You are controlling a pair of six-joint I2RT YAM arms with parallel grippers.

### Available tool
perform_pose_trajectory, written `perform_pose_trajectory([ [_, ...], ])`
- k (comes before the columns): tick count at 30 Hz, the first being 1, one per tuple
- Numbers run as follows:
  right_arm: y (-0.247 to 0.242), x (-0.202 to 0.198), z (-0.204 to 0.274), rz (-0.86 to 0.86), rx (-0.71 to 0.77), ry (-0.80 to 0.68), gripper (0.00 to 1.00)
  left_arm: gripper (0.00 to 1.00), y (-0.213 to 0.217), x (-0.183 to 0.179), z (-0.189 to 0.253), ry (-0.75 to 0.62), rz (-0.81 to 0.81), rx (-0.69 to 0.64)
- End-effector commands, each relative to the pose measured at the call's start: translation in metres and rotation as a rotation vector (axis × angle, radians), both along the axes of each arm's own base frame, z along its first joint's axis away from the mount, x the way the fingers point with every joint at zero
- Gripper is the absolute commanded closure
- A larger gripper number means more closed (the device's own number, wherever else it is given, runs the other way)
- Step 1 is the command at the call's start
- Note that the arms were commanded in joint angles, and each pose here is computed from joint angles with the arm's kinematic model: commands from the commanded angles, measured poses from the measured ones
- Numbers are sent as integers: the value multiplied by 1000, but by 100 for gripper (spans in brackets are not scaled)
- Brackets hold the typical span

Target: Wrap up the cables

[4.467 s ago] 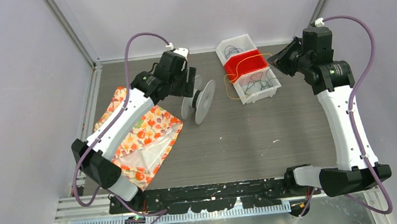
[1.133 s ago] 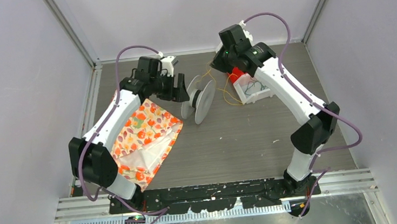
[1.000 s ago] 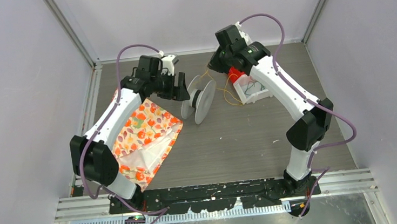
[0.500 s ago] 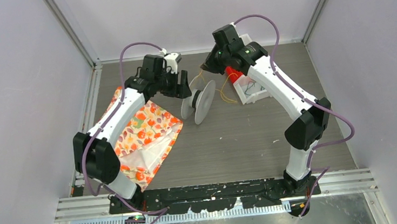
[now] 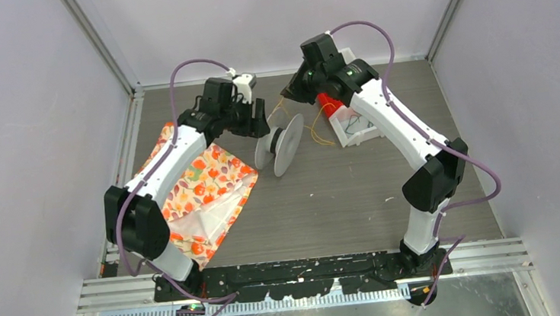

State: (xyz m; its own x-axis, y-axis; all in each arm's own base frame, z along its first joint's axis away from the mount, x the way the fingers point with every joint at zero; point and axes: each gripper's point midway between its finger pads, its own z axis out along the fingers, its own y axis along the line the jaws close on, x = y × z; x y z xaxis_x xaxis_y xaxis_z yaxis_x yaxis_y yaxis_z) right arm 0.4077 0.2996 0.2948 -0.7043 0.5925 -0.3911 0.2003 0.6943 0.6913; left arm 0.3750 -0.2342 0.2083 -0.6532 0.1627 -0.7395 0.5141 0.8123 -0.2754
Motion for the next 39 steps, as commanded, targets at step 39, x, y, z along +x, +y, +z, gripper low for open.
perform_pose_trajectory([
  [39, 9, -5, 20, 20, 163, -2, 99, 48, -7, 0, -2, -183, 127, 2],
])
